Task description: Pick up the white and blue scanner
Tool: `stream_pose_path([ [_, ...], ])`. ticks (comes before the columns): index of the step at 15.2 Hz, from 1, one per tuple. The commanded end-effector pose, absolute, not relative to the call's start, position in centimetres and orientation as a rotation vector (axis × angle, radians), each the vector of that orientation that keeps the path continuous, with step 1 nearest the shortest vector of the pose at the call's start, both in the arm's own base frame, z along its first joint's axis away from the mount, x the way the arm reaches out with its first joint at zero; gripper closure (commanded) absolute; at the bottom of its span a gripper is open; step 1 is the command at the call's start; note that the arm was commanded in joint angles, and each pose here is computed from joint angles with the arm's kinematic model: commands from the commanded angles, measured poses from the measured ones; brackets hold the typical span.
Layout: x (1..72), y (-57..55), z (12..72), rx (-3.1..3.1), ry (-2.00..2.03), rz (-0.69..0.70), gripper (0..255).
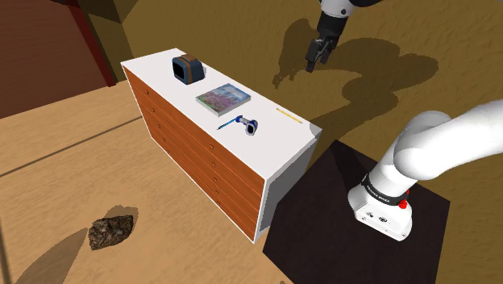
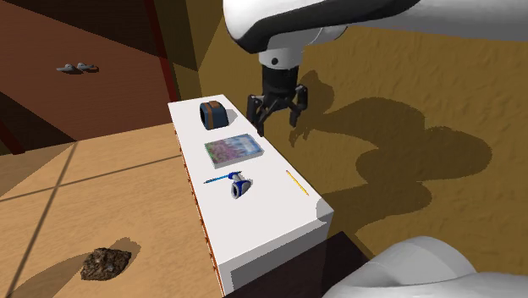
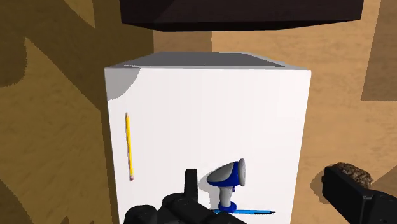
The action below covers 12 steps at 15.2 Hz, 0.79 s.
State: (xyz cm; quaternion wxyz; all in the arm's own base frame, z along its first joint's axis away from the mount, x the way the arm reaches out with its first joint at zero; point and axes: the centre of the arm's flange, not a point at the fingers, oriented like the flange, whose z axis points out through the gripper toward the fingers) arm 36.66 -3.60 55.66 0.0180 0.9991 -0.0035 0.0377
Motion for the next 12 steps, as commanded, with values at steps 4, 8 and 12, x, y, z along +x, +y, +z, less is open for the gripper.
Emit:
stream_pose_path([
  [4,41.8,-3.7,51.1,3.110,0.024,0.074,0],
  [8,45.7,-3.7,47.2,3.114,0.052,0.037,0],
  [12,49.5,-3.6,43.2,3.117,0.080,0.001,0],
])
